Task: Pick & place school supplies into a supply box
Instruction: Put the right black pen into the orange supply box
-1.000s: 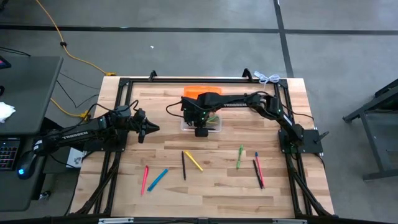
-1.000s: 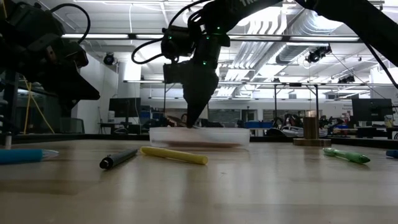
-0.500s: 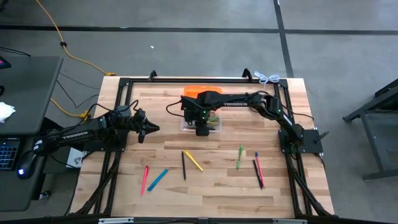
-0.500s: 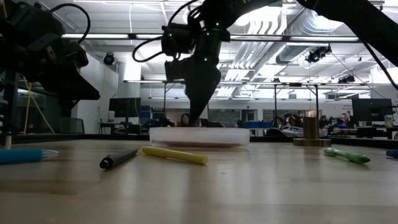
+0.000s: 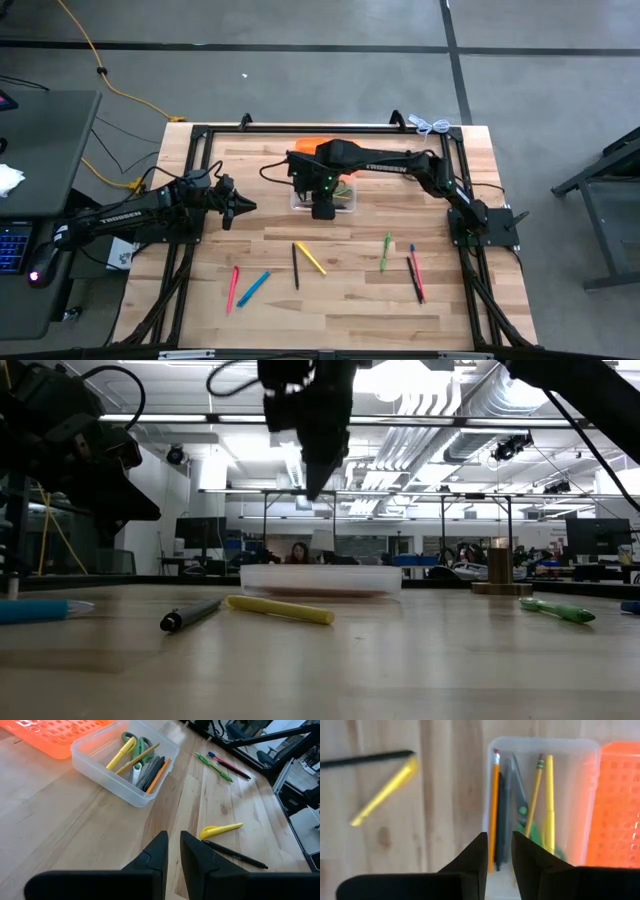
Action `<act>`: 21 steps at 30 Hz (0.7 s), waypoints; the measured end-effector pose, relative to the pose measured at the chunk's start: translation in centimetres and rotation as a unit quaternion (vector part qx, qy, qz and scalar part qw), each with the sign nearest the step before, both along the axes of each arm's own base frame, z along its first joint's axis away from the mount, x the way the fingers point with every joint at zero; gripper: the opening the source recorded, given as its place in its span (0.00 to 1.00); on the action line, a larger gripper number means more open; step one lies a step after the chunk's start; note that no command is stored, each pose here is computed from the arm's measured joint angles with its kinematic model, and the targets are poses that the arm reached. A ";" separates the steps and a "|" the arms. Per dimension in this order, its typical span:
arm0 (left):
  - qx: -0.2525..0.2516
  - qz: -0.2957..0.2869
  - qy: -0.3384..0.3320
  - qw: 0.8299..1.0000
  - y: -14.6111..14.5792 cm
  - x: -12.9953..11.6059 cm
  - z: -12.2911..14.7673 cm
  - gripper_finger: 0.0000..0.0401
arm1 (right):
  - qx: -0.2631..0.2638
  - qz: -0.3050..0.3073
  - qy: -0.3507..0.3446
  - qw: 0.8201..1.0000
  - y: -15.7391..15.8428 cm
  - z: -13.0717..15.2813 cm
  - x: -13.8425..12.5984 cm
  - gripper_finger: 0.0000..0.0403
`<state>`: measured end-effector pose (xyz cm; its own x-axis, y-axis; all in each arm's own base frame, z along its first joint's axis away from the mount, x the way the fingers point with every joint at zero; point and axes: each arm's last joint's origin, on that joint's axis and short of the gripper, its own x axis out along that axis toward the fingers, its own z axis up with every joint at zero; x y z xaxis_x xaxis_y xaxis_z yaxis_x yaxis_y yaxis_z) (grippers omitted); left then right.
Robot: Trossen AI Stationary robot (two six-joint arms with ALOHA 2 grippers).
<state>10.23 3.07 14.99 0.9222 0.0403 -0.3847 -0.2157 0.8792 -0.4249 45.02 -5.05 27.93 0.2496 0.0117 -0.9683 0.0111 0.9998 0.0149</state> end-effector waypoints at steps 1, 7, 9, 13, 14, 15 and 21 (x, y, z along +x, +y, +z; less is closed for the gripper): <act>0.000 0.000 0.000 1.000 0.0 0.0 0.0 0.20 | 0.002 -0.003 -0.003 1.000 0.4 0.4 0.0 0.16; 0.000 0.000 0.000 1.000 0.0 0.0 0.0 0.20 | 0.024 -0.051 0.018 0.998 3.6 2.0 -0.7 0.15; 0.000 0.000 0.000 1.000 0.0 0.0 0.0 0.20 | 0.033 -0.085 0.040 0.995 4.7 2.1 -1.1 0.14; 0.000 0.000 0.000 1.000 0.0 0.0 0.0 0.20 | 0.052 -0.157 0.078 0.983 6.8 2.0 -1.8 0.14; 0.000 0.000 0.000 1.000 0.0 0.0 0.0 0.20 | 0.059 -0.169 0.081 0.980 7.4 2.0 -1.8 0.14; 0.000 0.000 0.000 1.000 0.0 0.0 0.0 0.20 | 0.069 -0.180 0.082 0.978 8.0 2.0 -1.8 0.14; 0.000 0.000 0.000 1.000 0.0 0.0 0.0 0.20 | 0.097 -0.252 0.097 0.958 10.9 1.9 -2.2 0.13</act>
